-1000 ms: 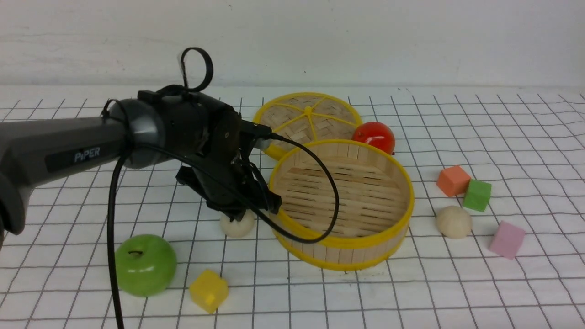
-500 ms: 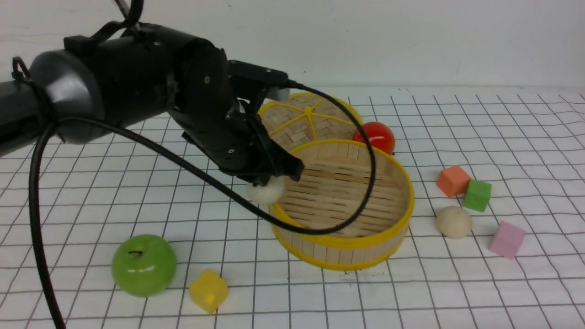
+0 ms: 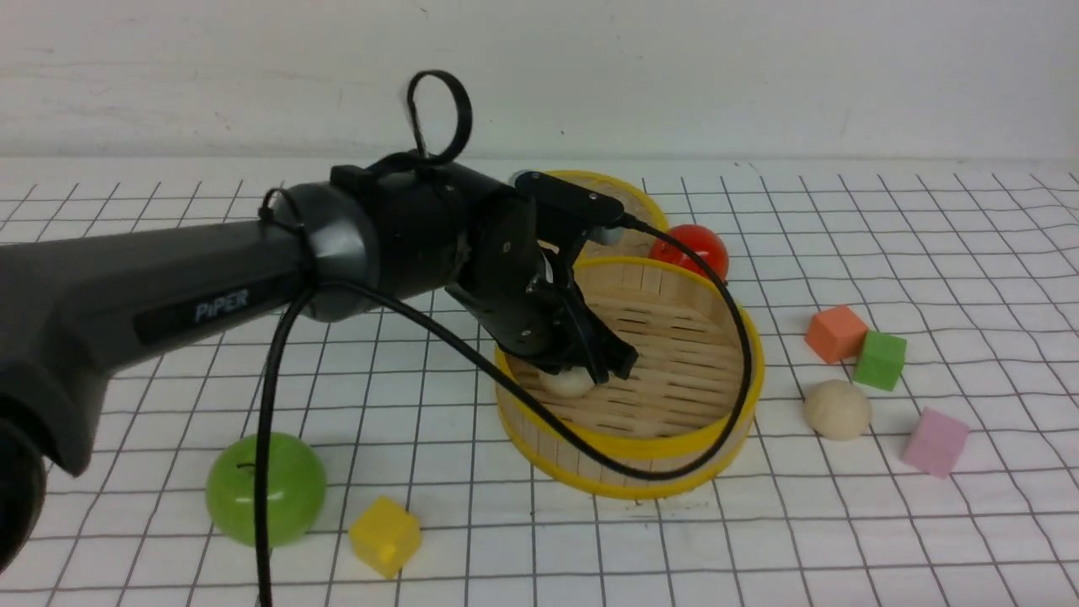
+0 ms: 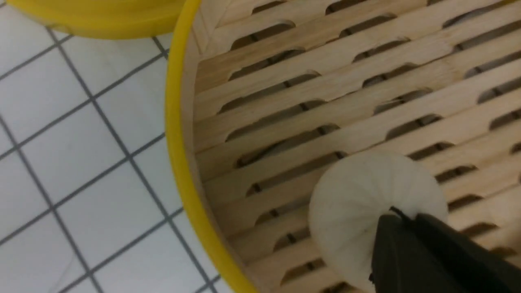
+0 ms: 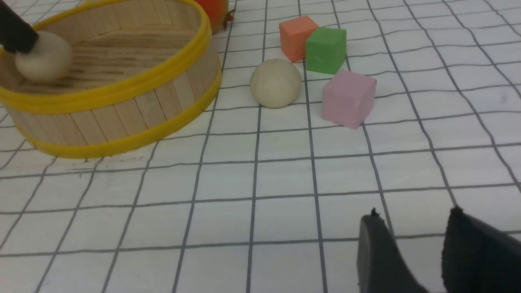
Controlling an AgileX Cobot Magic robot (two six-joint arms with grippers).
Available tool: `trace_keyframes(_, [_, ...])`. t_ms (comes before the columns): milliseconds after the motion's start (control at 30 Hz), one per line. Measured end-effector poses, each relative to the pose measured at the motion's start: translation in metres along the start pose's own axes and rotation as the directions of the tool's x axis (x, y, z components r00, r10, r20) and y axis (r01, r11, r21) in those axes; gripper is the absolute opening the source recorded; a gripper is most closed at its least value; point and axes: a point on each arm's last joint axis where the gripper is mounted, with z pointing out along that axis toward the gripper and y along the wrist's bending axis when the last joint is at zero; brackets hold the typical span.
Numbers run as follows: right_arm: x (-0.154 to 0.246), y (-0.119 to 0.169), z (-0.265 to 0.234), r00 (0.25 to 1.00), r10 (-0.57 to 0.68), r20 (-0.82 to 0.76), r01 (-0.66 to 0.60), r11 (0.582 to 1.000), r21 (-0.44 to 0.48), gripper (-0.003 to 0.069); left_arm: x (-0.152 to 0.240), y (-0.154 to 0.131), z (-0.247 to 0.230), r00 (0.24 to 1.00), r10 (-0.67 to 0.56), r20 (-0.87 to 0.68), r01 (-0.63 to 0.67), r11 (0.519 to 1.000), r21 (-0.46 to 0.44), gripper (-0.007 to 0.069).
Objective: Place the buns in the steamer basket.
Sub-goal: Use the left arm to put the steamed stuffed bun into the steamer, then use the right arm to grab a steamed stuffed bun
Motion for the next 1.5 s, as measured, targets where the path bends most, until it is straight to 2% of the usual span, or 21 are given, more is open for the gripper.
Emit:
trace_keyframes(233, [0.000, 0.000, 0.000, 1.000, 0.000, 0.000, 0.000, 1.000, 0.000, 0.0239, 0.001, 0.000, 0.004, 1.000, -0.016, -0.022, 0.016, 1.000, -0.001, 0.0281])
trace_keyframes(400, [0.000, 0.000, 0.000, 1.000, 0.000, 0.000, 0.000, 1.000, 0.000, 0.0239, -0.005, 0.000, -0.025, 0.993, -0.104, -0.049, 0.104, 0.995, 0.002, 0.0390])
trace_keyframes(467, [0.000, 0.000, 0.000, 1.000, 0.000, 0.000, 0.000, 1.000, 0.000, 0.0239, -0.011, 0.000, -0.054, 0.993, -0.117, -0.029, 0.117, 0.993, 0.006, 0.0373])
trace_keyframes(533, [0.000, 0.000, 0.000, 1.000, 0.000, 0.000, 0.000, 1.000, 0.000, 0.0239, -0.016, -0.001, -0.080, 0.991, -0.134, 0.001, 0.134, 0.991, 0.018, 0.0325])
trace_keyframes(600, [0.000, 0.000, 0.000, 1.000, 0.000, 0.000, 0.000, 1.000, 0.000, 0.0239, -0.016, -0.002, -0.128, 0.982, -0.170, 0.076, 0.166, 0.985, 0.056, 0.0188])
trace_keyframes(633, [0.000, 0.000, 0.000, 1.000, 0.000, 0.000, 0.000, 1.000, 0.000, 0.0239, -0.012, -0.002, -0.137, 0.981, -0.174, 0.090, 0.169, 0.984, 0.062, 0.0161])
trace_keyframes(667, [0.000, 0.000, 0.000, 1.000, 0.000, 0.000, 0.000, 1.000, 0.000, 0.0239, -0.003, -0.002, -0.171, 0.970, -0.189, 0.155, 0.176, 0.980, 0.093, 0.0043])
trace_keyframes(733, [0.000, 0.000, 0.000, 1.000, 0.000, 0.000, 0.000, 1.000, 0.000, 0.0239, 0.011, -0.002, -0.195, 0.954, -0.199, 0.226, 0.177, 0.978, 0.113, -0.0013])
trace_keyframes(867, [0.000, 0.000, 0.000, 1.000, 0.000, 0.000, 0.000, 1.000, 0.000, 0.0239, 0.062, -0.001, -0.229, 0.916, -0.225, 0.331, 0.186, 0.972, 0.146, -0.0013])
trace_keyframes(900, [0.000, 0.000, 0.000, 1.000, 0.000, 0.000, 0.000, 1.000, 0.000, 0.0239, 0.062, -0.001, -0.229, 0.916, -0.225, 0.331, 0.186, 0.972, 0.146, -0.0013])
trace_keyframes(933, [0.000, 0.000, 0.000, 1.000, -0.001, 0.001, 0.001, 1.000, 0.000, 0.0239, 0.093, 0.000, -0.237, 0.906, -0.239, 0.350, 0.194, 0.968, 0.157, -0.0013])
trace_keyframes(967, [0.000, 0.000, 0.000, 1.000, -0.003, 0.002, 0.003, 1.000, 0.001, 0.0239, 0.092, 0.000, -0.237, 0.904, -0.239, 0.355, 0.194, 0.968, 0.158, -0.0013])
trace_keyframes(1000, [-0.001, 0.000, 0.000, 1.000, -0.014, 0.010, 0.014, 1.000, 0.005, 0.0239, 0.121, 0.001, -0.242, 0.895, -0.245, 0.373, 0.197, 0.967, 0.163, -0.0013])
trace_keyframes(1067, [-0.001, 0.000, 0.000, 1.000, -0.017, 0.015, 0.017, 1.000, 0.006, 0.0239, 0.140, 0.001, -0.245, 0.888, -0.249, 0.386, 0.198, 0.966, 0.167, -0.0013])
trace_keyframes(1133, [-0.003, 0.002, 0.001, 0.995, 0.095, 0.044, -0.094, 0.995, -0.023, 0.0239, 0.176, 0.003, -0.251, 0.855, -0.264, 0.447, 0.201, 0.962, 0.183, -0.0013])
trace_keyframes(1167, [-0.003, 0.002, 0.001, 0.994, 0.101, 0.047, -0.100, 0.995, -0.024, 0.0239, 0.179, 0.003, -0.252, 0.854, -0.265, 0.448, 0.201, 0.962, 0.187, -0.0013])
trace_keyframes(1267, [-0.014, 0.005, -0.001, 0.924, 0.357, 0.140, -0.343, 0.932, -0.114, 0.0239, 0.220, 0.005, -0.257, 0.779, -0.281, 0.561, 0.192, 0.958, 0.214, -0.0013])
trace_keyframes(1333, [-0.021, 0.005, -0.002, 0.867, 0.457, 0.197, -0.431, 0.888, -0.162, 0.0239, 0.234, 0.005, -0.255, 0.753, -0.284, 0.593, 0.188, 0.957, 0.219, -0.0013])
trace_keyframes(1400, [-0.026, 0.005, -0.004, 0.816, 0.533, 0.224, -0.496, 0.844, -0.201, 0.0233, 0.246, 0.006, -0.253, 0.735, -0.285, 0.615, 0.185, 0.957, 0.223, -0.0013])
trace_keyframes(1467, [-0.031, 0.006, -0.007, 0.804, 0.551, 0.221, -0.511, 0.832, -0.216, 0.0219, 0.253, 0.006, -0.250, 0.726, -0.286, 0.626, 0.184, 0.957, 0.224, -0.0013])
trace_keyframes(1500, [-0.046, 0.010, -0.012, 0.814, 0.548, 0.194, -0.507, 0.832, -0.224, 0.0188, 0.260, 0.006, -0.245, 0.730, -0.286, 0.621, 0.186, 0.957, 0.222, -0.0013])
